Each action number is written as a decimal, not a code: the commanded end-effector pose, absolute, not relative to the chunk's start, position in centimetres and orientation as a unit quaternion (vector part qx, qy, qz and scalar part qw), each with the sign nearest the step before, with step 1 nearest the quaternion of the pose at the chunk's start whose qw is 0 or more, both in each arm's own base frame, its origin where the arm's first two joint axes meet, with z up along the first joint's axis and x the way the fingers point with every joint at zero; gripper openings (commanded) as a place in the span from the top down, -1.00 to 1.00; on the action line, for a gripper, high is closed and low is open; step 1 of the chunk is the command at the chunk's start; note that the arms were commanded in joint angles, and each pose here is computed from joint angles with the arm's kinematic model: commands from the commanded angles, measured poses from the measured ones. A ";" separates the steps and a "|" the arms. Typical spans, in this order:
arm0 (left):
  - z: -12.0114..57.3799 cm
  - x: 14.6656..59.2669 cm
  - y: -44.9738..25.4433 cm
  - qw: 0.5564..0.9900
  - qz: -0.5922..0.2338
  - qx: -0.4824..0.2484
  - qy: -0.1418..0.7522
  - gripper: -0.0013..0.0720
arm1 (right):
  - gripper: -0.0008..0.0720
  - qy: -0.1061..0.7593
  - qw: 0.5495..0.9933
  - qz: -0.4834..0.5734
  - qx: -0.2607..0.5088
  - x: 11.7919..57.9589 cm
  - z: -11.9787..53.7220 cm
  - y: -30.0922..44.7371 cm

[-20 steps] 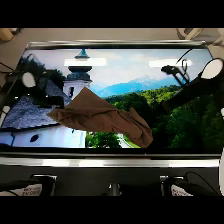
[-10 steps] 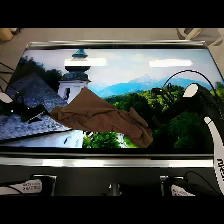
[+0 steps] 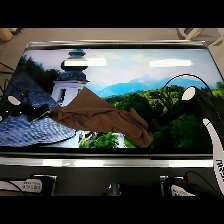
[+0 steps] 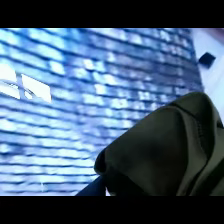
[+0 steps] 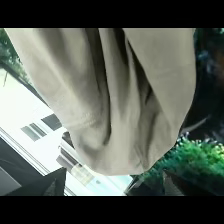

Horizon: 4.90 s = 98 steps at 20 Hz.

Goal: Fold the shirts.

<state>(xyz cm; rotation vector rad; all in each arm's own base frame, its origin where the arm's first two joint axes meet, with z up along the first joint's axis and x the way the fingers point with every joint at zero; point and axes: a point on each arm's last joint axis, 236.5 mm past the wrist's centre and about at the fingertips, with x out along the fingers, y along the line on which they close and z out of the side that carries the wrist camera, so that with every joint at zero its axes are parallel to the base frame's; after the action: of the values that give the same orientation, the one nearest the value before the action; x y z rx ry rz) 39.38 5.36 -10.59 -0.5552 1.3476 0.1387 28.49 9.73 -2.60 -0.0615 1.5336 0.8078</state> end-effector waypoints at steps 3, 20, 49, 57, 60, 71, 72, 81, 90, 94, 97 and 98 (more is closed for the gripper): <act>-10.8 39.5 5.0 0.751 0.045 -0.233 0.617 0.90 | -0.87 0.714 0.620 0.324 -0.012 25.3 -6.8 8.8; 17.7 43.8 0.9 0.924 -0.066 -0.209 0.313 0.90 | 0.93 0.602 0.744 0.281 -0.073 30.6 2.0 7.5; 8.1 32.1 -4.4 0.914 -0.069 -0.206 0.342 0.90 | 0.92 0.532 0.829 0.163 -0.054 49.7 6.0 4.7; 7.5 33.7 -4.6 0.926 -0.067 -0.192 0.318 0.90 | -0.43 0.621 0.719 0.303 -0.073 43.7 1.8 7.8; 7.4 33.7 -4.5 0.926 -0.067 -0.188 0.319 0.90 | -0.43 0.674 0.658 0.333 -0.049 38.6 -1.8 8.7; 7.7 33.3 -4.8 0.926 -0.071 -0.190 0.319 0.90 | -0.57 0.693 0.640 0.296 0.152 33.7 -10.7 13.9; 7.8 33.3 -4.8 0.926 -0.072 -0.190 0.318 0.90 | -0.55 0.686 0.646 0.293 0.162 34.3 -10.8 14.2; 25.1 34.1 -4.4 0.975 -0.096 -0.128 0.158 0.90 | 0.93 0.499 0.765 0.406 -0.037 41.1 6.5 13.2; 55.5 18.0 -3.2 0.982 -0.072 -0.058 -0.165 0.90 | 0.93 -0.089 0.943 -0.022 -0.319 21.6 56.7 0.4; 55.6 17.5 -2.4 0.983 -0.051 -0.042 -0.170 0.91 | 0.93 -0.063 0.947 -0.019 -0.315 20.9 55.5 0.1; 54.2 19.6 -0.8 0.990 -0.016 -0.035 -0.139 0.90 | 0.93 -0.026 0.948 -0.008 -0.317 22.7 53.7 0.0; 52.6 21.1 -0.3 0.994 -0.006 -0.035 -0.103 0.90 | 0.93 0.007 0.948 0.000 -0.318 23.9 52.1 -0.1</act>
<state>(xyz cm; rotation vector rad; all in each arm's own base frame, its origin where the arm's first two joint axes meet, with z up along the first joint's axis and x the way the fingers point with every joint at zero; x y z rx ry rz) 19.38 -1.89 54.50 -0.0832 -0.2953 -0.0825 22.98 0.58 54.13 -0.6396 -0.0793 -0.0003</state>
